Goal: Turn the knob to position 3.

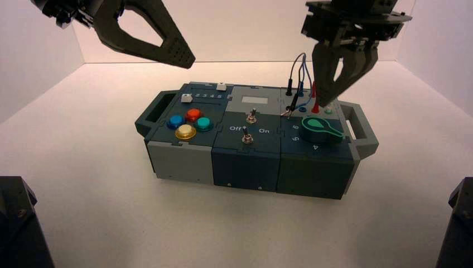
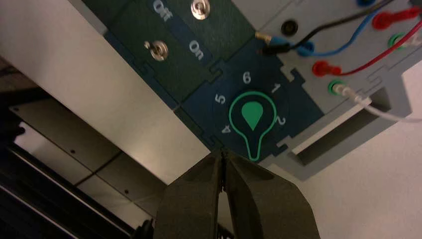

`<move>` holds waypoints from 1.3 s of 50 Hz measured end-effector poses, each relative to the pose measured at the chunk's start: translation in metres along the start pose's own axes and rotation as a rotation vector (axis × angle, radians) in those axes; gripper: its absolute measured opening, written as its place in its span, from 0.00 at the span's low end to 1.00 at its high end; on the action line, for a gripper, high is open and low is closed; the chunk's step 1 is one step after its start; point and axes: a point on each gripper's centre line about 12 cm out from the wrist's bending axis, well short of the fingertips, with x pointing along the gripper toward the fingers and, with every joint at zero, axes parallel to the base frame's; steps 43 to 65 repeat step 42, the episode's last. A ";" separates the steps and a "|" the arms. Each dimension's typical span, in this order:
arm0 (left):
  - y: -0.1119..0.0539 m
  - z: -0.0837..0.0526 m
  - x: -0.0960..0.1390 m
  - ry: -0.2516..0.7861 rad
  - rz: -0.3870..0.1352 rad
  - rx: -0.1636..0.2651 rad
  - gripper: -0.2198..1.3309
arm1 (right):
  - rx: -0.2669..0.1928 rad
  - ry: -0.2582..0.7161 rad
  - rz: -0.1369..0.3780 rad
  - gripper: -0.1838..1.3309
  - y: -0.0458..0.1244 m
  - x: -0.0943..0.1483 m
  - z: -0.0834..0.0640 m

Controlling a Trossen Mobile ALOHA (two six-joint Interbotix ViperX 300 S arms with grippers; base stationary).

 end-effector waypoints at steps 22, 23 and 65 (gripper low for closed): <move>0.001 0.002 0.000 -0.015 0.010 0.002 0.03 | -0.002 -0.080 0.013 0.03 0.002 -0.015 0.001; 0.001 0.002 0.000 -0.015 0.010 0.002 0.04 | -0.004 -0.085 0.013 0.03 0.002 -0.016 0.001; 0.004 0.005 0.000 -0.041 0.036 0.010 0.03 | -0.002 -0.099 0.016 0.03 0.002 -0.018 0.002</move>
